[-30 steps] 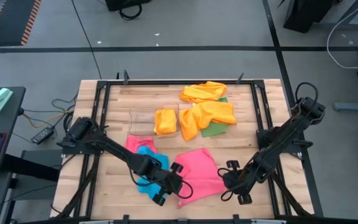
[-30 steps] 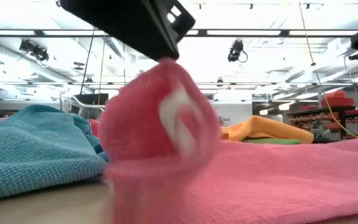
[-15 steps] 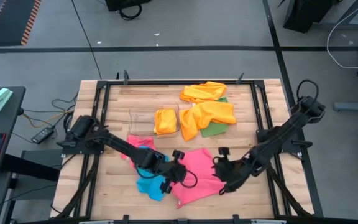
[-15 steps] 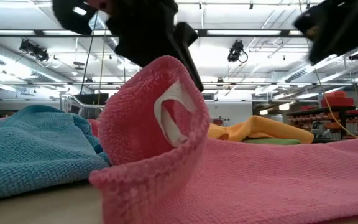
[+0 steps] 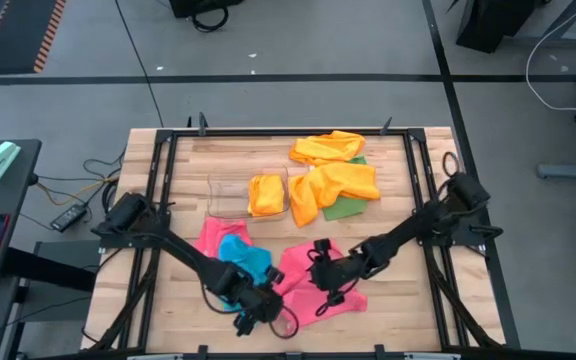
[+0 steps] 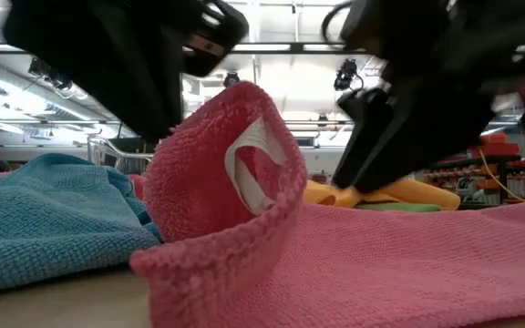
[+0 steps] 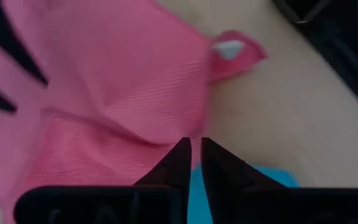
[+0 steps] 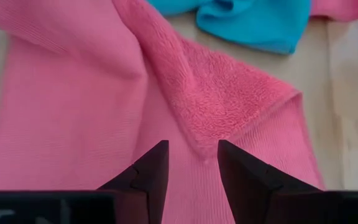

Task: Fold microfiber towels
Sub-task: Fold the right pink microfiber cloth

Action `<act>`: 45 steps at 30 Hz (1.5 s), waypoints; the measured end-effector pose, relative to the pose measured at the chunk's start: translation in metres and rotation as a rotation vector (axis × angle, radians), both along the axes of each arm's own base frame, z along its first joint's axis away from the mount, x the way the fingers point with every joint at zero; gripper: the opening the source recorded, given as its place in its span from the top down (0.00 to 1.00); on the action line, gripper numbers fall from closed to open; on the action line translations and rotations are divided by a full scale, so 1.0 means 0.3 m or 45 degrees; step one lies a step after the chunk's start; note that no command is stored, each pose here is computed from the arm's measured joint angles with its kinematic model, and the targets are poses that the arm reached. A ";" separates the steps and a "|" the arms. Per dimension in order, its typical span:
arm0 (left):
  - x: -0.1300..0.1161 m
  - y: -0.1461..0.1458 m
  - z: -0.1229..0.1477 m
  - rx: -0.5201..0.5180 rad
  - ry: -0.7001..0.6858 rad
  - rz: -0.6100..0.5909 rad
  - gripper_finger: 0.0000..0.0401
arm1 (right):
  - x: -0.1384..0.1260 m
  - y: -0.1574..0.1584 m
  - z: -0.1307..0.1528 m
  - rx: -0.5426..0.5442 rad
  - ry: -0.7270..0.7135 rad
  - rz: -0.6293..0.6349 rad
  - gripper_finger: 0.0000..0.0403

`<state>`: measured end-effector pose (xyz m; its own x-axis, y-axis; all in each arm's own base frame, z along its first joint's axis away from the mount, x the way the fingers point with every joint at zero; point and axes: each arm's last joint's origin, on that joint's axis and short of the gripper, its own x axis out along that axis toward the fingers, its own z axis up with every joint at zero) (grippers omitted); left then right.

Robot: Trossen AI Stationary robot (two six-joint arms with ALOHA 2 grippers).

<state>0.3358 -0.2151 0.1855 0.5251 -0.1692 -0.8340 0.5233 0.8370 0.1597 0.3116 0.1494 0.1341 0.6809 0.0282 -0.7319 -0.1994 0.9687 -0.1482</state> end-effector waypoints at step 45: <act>-0.013 -0.016 0.000 -0.016 0.011 0.014 0.96 | 0.019 -0.063 -0.059 -0.165 0.098 0.029 0.61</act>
